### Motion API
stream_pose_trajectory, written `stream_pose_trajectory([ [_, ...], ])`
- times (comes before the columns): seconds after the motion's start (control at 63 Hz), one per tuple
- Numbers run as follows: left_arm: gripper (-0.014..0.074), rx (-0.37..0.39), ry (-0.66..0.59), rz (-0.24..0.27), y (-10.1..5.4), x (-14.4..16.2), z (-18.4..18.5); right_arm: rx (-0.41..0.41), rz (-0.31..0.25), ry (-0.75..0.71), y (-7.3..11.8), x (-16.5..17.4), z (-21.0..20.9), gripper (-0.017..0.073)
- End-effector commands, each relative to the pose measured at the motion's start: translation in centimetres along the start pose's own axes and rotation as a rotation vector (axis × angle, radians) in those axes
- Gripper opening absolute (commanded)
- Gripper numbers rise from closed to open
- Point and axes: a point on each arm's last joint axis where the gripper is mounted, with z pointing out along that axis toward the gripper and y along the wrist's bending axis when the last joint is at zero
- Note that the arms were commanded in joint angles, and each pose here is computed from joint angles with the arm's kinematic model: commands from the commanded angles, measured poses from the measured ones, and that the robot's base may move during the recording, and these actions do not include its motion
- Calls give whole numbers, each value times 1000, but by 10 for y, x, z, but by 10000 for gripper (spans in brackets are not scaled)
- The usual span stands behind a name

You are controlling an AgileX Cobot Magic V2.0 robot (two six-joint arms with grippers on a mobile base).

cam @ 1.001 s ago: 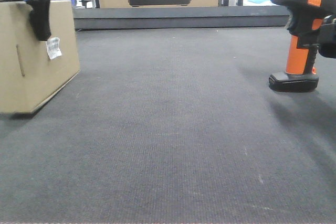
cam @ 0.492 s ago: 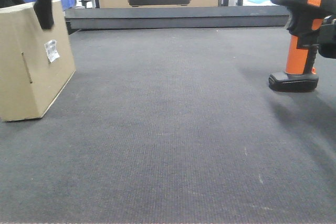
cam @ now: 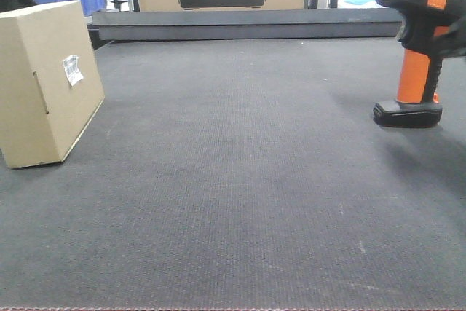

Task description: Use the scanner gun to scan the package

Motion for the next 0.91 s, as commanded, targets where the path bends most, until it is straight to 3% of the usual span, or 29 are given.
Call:
stream_pose_trajectory([
  [0.0,46,40,-59,-20,2,13,-15,6,-3,18,1,-6,-16,236],
  [0.095,-112,71,-139,-26,7,31,-23,17,-4,61,1,-9,-31,71],
  [0.318,-111,117,-285,-86,24,77,-21,25,-5,74,2,-16,-62,-167],
  [0.524,-111,113,-432,-121,41,125,-16,22,-1,33,3,-22,-90,-169],
  [0.81,-111,171,-656,-115,46,190,-27,2,-2,-95,3,-17,-119,-169],
  [0.889,-111,163,-700,-89,49,205,-33,0,-2,-117,2,-14,-129,-169],
])
